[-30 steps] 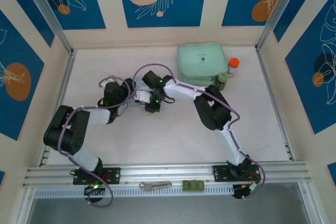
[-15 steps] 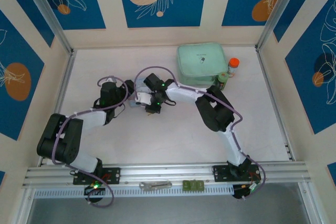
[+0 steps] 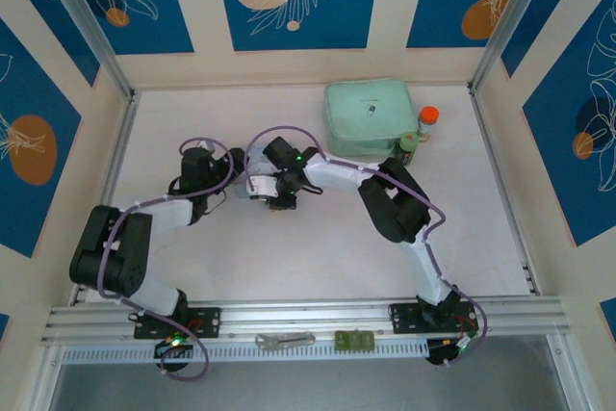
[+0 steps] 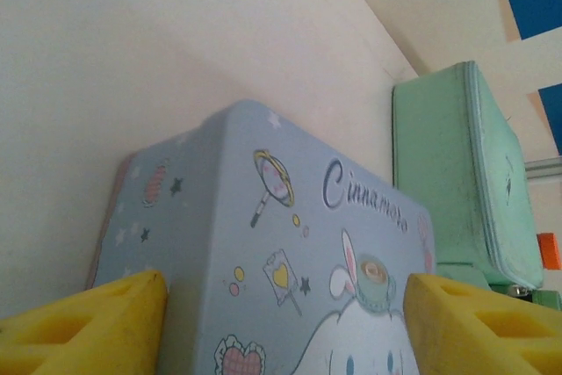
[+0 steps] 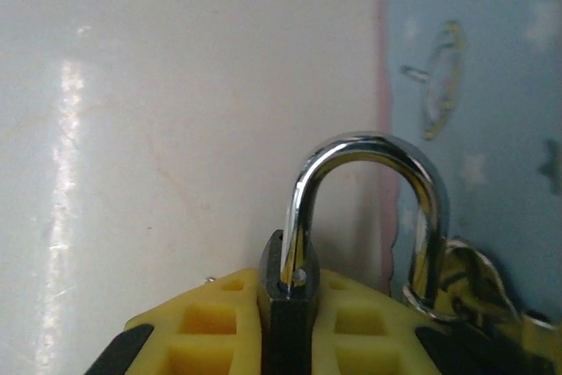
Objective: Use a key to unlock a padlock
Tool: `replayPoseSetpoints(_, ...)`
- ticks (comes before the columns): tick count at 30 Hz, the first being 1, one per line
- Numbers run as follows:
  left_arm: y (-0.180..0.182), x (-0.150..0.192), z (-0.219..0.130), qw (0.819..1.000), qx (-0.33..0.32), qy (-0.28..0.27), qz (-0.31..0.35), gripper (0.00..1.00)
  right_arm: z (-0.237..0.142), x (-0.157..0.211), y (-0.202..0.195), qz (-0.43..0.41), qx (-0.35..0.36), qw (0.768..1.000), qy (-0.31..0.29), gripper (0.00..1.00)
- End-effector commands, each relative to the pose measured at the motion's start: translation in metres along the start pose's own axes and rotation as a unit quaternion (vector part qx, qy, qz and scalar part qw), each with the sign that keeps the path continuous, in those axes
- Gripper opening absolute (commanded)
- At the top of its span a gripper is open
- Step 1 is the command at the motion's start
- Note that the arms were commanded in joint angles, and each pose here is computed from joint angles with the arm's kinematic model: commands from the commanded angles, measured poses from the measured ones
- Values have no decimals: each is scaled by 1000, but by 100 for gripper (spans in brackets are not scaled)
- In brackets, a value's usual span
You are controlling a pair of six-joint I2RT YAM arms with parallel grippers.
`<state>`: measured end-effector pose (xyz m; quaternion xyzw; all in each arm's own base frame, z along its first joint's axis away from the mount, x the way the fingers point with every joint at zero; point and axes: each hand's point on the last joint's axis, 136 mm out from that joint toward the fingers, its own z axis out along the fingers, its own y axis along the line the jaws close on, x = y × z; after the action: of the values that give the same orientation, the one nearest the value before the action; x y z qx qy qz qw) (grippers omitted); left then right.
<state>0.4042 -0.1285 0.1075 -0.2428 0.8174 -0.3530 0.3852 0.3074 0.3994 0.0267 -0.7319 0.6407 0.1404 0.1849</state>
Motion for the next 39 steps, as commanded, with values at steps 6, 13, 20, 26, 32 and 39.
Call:
replayPoseSetpoints(6,-53,2,17,995,86,44,4,69,20,-3,10,-78,-27,996,35,0)
replayPoseSetpoints(13,-51,7,14,995,86,51,2,68,9,-13,-14,-2,-26,999,21,0)
replayPoseSetpoints(20,-45,-27,-18,998,59,19,33,74,7,-8,-10,90,-48,995,14,0)
replayPoseSetpoints(26,-32,-50,-54,999,35,0,37,79,9,-9,-7,151,-60,987,6,0)
replayPoseSetpoints(32,-8,-38,-80,1000,-3,-1,27,82,7,-12,-2,184,-73,980,-2,0)
replayPoseSetpoints(39,3,15,-100,998,28,32,-39,59,8,-15,4,190,-82,978,-22,0)
